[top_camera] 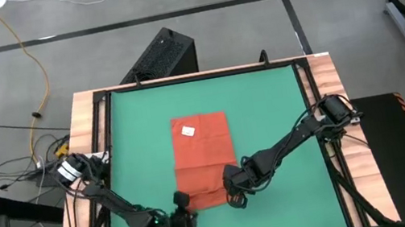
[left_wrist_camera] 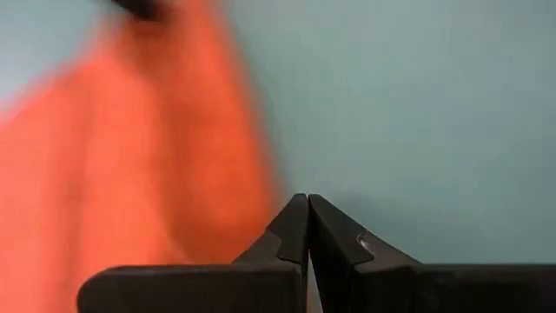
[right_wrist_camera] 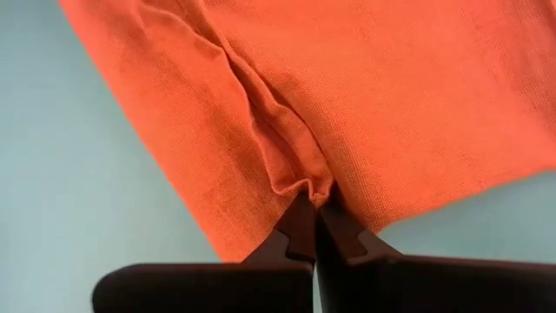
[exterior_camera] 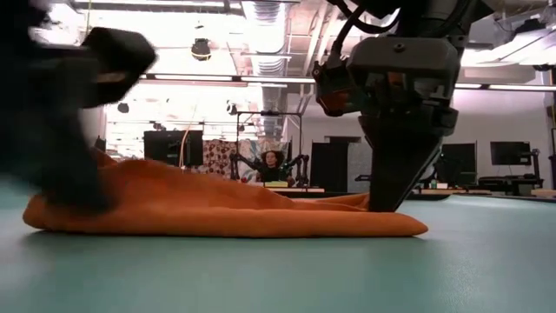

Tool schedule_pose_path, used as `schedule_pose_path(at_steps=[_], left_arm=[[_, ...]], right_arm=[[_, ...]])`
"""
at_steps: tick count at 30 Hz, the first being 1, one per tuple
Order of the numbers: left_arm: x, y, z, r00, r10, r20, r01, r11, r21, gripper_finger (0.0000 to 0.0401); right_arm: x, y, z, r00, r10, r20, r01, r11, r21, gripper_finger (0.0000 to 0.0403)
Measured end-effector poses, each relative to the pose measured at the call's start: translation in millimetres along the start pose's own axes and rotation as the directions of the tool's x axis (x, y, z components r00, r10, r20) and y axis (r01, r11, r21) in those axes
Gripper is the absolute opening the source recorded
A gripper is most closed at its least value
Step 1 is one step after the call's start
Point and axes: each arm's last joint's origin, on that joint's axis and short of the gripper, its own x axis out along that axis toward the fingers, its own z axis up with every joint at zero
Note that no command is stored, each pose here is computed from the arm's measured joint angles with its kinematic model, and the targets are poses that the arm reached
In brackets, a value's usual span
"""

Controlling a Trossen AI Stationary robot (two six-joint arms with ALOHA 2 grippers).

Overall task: Roll towel
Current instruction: Roll the orange towel

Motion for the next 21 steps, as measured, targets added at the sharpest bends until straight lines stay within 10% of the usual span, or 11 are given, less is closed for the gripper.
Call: schedule_pose_path(at_steps=[21], left_arm=[[-3, 6, -27, 0.978, 0.192, -0.077, -0.200, 0.973, -0.120, 0.0000]], right_arm=[[0, 2, -3, 1.000, -0.005, 0.001, 0.005, 1.000, -0.011, 0.0011]])
